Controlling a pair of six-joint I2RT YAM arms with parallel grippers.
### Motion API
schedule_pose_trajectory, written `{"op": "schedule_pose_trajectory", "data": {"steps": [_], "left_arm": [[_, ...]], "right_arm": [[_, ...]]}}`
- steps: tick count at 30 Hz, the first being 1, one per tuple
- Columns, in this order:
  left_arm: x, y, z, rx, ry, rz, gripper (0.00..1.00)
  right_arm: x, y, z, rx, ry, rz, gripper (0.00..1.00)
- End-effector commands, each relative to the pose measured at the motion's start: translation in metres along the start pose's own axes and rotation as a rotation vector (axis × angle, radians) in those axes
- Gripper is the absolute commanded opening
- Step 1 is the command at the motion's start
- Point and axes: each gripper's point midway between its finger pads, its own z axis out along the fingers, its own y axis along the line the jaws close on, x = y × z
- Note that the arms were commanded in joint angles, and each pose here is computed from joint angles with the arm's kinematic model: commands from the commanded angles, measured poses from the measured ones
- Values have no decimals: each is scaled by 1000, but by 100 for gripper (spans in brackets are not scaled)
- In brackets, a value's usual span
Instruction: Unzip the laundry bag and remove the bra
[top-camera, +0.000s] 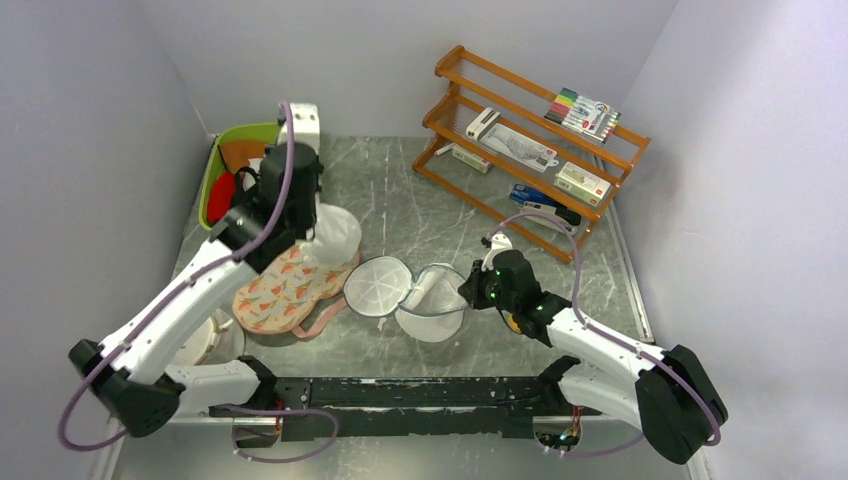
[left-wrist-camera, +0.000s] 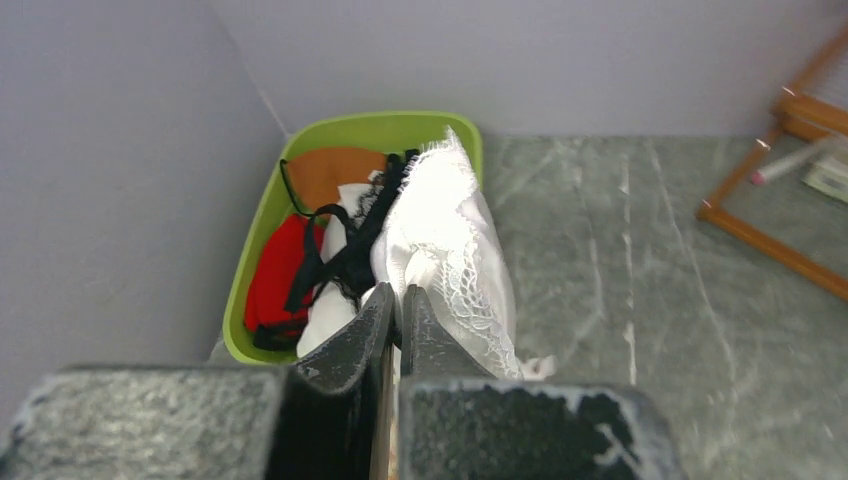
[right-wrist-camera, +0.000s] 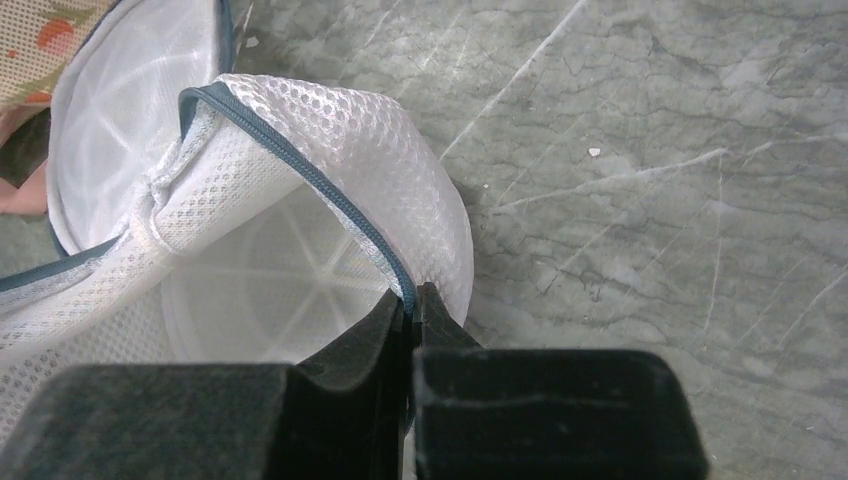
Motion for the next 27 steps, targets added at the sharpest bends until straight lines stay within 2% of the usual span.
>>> {"op": "schedule_pose_trajectory", "data": {"steps": [1, 7, 15, 20, 27], "left_arm": [[-31, 14, 39, 3, -7, -167, 7], [-56, 48, 59, -118, -50, -194, 7], [-67, 83, 63, -146, -115, -330, 7], [-33, 100, 83, -197, -89, -297, 7], [30, 118, 139, -185, 47, -314, 7]], "right_arm": [[-15, 0, -3, 7, -50, -18, 0], [-19, 1, -3, 3, -71, -17, 0], [-20, 3, -2, -3, -69, -24, 0], [-18, 0, -5, 3, -79, -17, 0], [-16, 0, -5, 4, -67, -16, 0]]}}
